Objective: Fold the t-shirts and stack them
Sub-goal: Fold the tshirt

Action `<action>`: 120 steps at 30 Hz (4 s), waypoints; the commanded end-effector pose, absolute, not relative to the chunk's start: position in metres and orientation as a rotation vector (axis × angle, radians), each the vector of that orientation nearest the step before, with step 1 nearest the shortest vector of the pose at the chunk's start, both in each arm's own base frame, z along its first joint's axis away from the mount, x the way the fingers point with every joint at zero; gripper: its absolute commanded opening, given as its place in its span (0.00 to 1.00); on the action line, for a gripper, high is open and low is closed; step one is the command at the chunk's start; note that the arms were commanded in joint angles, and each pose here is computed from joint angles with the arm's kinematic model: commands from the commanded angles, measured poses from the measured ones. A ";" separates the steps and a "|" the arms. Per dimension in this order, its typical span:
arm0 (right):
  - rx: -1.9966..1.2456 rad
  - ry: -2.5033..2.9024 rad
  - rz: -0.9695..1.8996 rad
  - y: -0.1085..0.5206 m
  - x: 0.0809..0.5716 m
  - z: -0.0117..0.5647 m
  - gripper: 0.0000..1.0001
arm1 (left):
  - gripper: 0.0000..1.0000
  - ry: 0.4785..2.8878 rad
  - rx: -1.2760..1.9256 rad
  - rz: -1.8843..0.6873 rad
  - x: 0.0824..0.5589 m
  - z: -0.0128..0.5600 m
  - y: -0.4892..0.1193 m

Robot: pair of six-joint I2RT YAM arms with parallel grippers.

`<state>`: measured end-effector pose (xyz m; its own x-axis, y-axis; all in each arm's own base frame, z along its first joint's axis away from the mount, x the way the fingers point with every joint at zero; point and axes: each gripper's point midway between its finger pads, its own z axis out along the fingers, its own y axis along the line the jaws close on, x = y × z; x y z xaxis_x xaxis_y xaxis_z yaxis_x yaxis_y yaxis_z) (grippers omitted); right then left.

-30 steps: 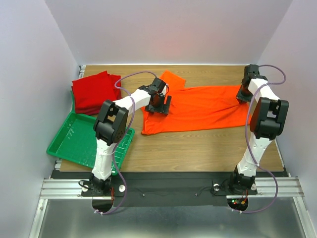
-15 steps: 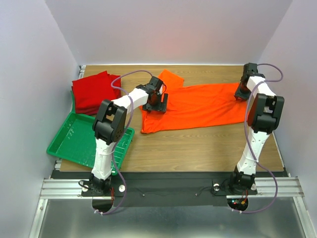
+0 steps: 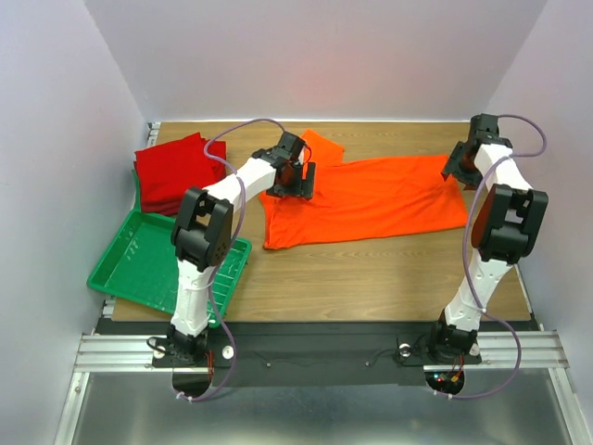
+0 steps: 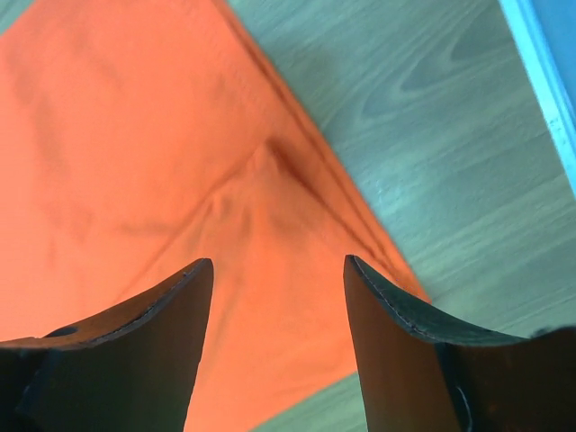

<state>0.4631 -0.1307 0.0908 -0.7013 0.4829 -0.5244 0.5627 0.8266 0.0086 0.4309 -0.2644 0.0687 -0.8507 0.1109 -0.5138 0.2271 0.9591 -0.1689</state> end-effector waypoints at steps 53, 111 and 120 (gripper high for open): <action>0.657 2.536 0.103 -0.023 0.454 0.137 0.62 | 0.93 2.488 0.266 -0.493 0.437 0.133 -0.239; -0.116 2.752 0.600 0.273 0.443 0.079 0.42 | 0.51 2.541 0.183 -0.504 0.456 0.088 -0.246; -0.132 2.762 0.607 0.276 0.439 0.077 0.39 | 0.50 2.553 0.187 -0.512 0.456 0.081 -0.251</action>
